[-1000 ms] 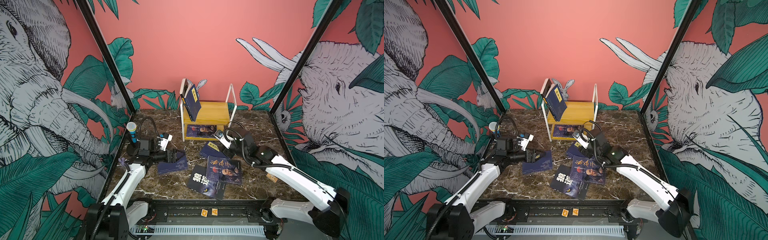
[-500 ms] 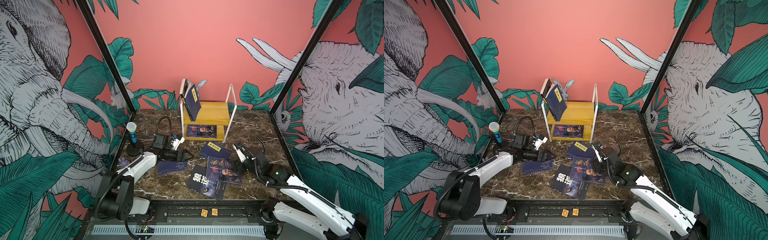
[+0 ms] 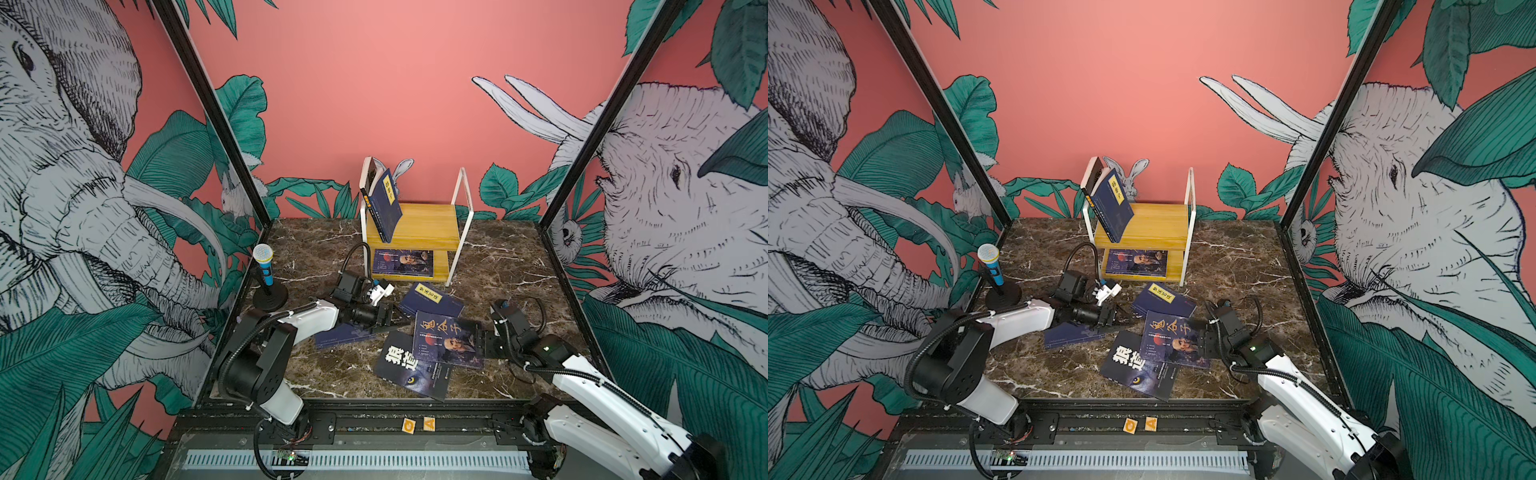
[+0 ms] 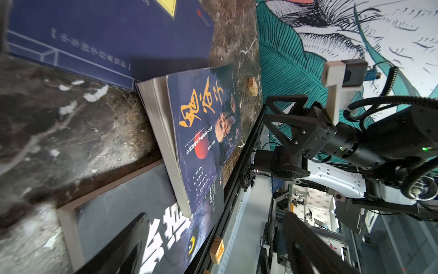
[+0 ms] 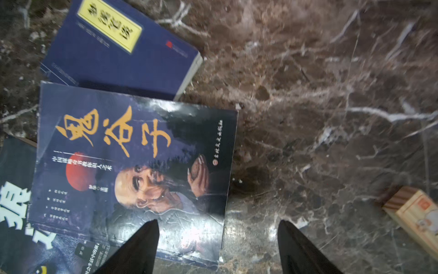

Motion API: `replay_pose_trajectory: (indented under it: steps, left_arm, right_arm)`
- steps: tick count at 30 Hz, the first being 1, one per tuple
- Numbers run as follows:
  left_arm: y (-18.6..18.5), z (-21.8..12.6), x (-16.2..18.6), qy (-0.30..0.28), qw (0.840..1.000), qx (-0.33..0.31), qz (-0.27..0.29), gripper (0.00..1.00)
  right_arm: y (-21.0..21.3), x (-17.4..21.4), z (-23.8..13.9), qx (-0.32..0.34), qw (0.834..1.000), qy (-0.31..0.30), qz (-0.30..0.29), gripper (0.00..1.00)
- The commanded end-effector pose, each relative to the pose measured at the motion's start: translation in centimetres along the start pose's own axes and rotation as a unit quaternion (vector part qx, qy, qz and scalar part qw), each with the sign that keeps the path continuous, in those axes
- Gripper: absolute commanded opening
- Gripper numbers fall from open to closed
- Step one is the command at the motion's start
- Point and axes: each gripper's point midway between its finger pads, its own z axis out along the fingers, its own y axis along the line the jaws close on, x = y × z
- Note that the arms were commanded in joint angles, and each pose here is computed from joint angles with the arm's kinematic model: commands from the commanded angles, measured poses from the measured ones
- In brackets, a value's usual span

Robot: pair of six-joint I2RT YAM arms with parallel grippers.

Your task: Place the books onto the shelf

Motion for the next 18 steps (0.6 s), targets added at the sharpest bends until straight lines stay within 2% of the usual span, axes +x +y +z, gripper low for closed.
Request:
replay_pose_trajectory:
  steps: [1, 6, 18]
  left_arm:
    - [-1.7, 1.3, -0.6, 0.018, 1.0, 0.014, 0.004, 0.88]
    - [-1.3, 3.8, 0.1, 0.066, 0.998, -0.021, 0.015, 0.91]
    - [1.3, 4.7, -0.2, 0.081, 0.995, -0.063, -0.014, 0.89]
  right_arm:
    - [0.7, 0.4, 0.5, -0.029, 0.998, 0.013, 0.059, 0.8]
    - [0.8, 1.3, 1.8, -0.041, 0.995, 0.021, 0.085, 0.79]
    - [1.0, 3.6, 3.9, -0.058, 0.992, 0.051, 0.099, 0.76]
